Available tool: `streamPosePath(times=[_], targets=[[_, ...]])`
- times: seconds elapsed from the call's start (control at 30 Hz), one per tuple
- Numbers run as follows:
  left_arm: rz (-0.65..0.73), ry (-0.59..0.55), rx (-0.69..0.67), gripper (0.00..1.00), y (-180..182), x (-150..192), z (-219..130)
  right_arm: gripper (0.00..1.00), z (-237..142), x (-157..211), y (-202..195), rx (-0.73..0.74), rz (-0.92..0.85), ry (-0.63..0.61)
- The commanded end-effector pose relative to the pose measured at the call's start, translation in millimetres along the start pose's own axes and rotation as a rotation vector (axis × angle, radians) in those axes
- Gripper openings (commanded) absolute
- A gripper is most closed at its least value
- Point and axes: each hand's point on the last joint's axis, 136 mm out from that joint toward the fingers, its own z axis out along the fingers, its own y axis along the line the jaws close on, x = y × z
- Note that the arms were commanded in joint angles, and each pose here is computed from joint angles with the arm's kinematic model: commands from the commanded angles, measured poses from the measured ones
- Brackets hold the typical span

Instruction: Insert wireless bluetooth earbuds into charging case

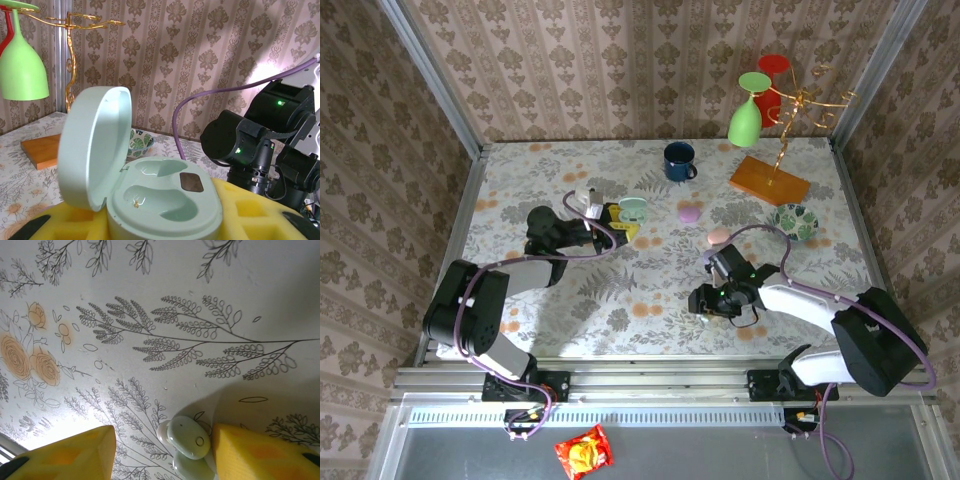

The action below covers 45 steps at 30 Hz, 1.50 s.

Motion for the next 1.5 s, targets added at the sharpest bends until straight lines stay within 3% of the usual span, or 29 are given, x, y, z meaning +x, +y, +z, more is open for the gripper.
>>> streamPosePath(times=[0.0,0.33,0.57,0.73,1.03,1.47], targets=[[0.041,-0.002,0.006,0.36,-1,1,-3,0.54,1,12,-7,0.032,-0.008,0.025],[0.049,-0.005,0.008,0.36,-1,-1,-3,0.54,-14,17,-2,0.042,0.030,-0.016],[0.051,-0.003,0.011,0.36,-3,0,-3,0.59,-11,7,-7,0.085,-0.033,-0.053],[0.053,-0.004,0.007,0.36,-5,1,-4,0.59,4,6,0,0.069,-0.058,0.008],[0.062,-0.006,0.005,0.36,-7,-1,-5,0.56,7,36,-14,0.106,-0.030,0.099],[0.065,-0.008,0.006,0.37,-7,-2,-5,0.55,5,61,3,0.099,-0.039,0.145]])
